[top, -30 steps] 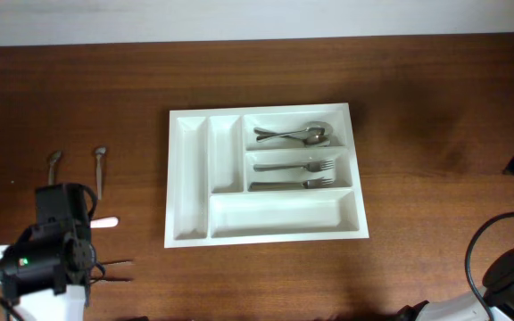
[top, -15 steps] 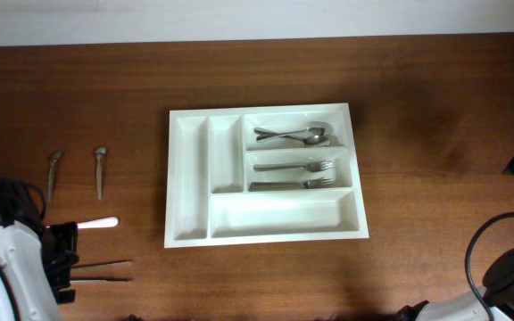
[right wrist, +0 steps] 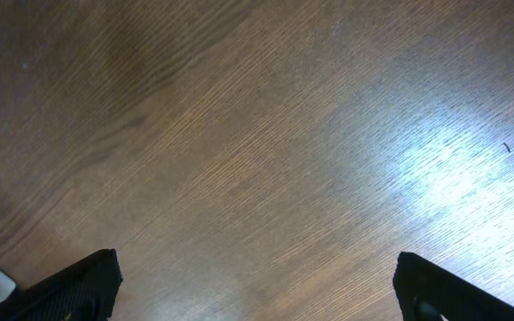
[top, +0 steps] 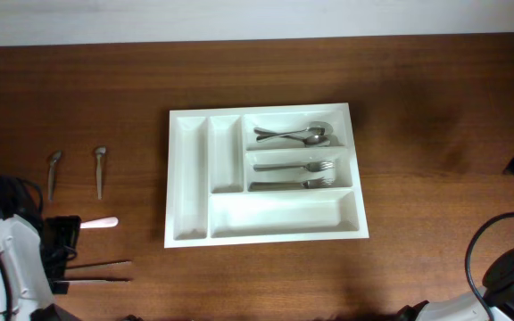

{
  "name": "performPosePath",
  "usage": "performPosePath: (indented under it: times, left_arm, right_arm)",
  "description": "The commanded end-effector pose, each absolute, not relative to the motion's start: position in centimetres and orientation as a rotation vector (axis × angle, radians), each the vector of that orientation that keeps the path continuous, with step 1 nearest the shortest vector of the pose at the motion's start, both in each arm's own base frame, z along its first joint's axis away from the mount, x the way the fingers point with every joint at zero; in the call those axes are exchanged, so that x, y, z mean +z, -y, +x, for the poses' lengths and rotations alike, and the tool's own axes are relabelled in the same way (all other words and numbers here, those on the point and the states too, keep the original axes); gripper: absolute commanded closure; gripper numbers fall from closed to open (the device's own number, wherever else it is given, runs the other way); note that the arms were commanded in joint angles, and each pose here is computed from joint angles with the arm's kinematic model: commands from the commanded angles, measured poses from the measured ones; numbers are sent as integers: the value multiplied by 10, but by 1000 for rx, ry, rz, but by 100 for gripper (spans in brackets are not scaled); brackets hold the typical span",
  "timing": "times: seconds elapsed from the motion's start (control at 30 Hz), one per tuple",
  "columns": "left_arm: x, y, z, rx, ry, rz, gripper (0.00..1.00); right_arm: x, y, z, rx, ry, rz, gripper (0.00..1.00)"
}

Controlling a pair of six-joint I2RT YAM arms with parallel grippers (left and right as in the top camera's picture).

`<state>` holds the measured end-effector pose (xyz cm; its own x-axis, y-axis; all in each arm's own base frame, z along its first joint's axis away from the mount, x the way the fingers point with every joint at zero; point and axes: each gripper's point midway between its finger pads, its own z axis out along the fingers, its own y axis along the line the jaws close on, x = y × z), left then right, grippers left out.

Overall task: Pack container
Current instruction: 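Lower the left gripper over the two metal utensils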

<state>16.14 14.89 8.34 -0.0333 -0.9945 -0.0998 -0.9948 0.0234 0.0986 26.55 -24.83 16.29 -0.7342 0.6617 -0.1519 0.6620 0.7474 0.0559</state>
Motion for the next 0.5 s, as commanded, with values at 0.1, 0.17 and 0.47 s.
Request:
performPosePath:
  times: [0.1, 0.17, 0.47]
  left_arm:
    - [55, -134, 156, 139, -2281, -2205, 1]
    - [51, -134, 154, 148, -2232, -2253, 1]
    - [48, -142, 162, 150, -2176, -2236, 1]
  right_arm:
    - [164, 249, 265, -22, -2780, 1070, 1]
    - [164, 249, 265, -22, -2780, 1070, 1]
    - [164, 249, 265, -22, -2780, 1070, 1]
